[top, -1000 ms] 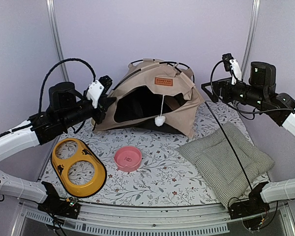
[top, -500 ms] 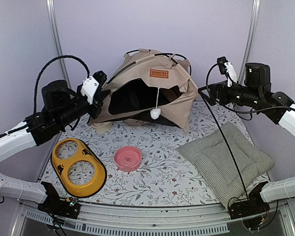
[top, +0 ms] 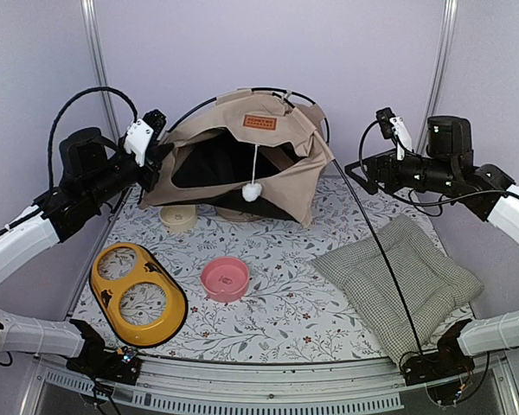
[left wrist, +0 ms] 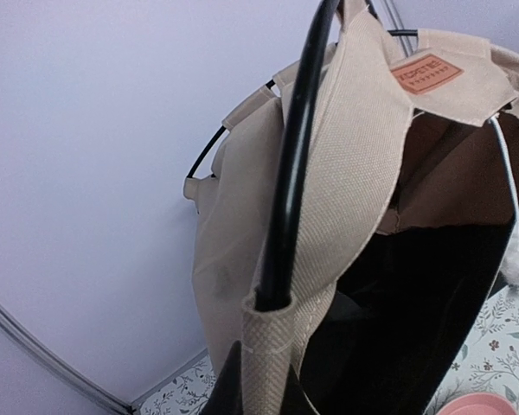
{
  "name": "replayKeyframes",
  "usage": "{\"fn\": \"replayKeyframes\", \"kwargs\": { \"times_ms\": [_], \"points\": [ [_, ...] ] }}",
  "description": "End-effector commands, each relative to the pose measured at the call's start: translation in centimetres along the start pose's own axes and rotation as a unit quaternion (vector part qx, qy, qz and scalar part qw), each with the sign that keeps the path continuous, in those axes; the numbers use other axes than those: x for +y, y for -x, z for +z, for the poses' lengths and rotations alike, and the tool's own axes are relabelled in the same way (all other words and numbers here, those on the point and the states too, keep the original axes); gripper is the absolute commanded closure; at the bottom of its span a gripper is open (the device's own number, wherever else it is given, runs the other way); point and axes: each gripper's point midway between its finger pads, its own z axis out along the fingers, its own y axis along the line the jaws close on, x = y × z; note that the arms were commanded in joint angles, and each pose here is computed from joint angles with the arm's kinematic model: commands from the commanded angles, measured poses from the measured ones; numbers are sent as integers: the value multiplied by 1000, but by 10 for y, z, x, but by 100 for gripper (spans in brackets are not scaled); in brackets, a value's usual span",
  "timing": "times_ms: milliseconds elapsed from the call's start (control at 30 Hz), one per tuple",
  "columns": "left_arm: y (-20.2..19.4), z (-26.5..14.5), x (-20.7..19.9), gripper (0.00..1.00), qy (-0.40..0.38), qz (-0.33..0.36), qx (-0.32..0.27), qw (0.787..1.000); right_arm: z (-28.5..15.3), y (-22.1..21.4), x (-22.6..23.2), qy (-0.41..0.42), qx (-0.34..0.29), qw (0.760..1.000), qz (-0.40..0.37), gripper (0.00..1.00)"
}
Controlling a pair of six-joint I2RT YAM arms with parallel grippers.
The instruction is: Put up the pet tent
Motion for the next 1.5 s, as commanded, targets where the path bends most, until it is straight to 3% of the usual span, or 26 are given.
{"fn": "replayKeyframes", "kwargs": {
  "times_ms": [0,267,433,567,733,1267,1467],
  "points": [
    [30,-5,31,100,30,-11,-50,998,-1,-24,18,59,28,998,15,9],
    [11,6,41,100,38,-25,-32,998,1,-52,32,106,65,992,31,16],
    [7,10,53,100,52,-38,-35,997,5,-72,31,108,93,989,49,28],
    [6,12,60,100,51,-44,-38,997,10,-86,27,98,110,987,58,32],
    [6,12,67,100,54,-45,-39,997,13,-91,20,78,114,989,59,36],
    [-5,20,110,100,85,-34,-20,996,13,-111,21,84,151,982,71,67],
    [-11,26,125,100,101,-25,-11,995,8,-120,25,91,169,978,76,71]
  ]
}}
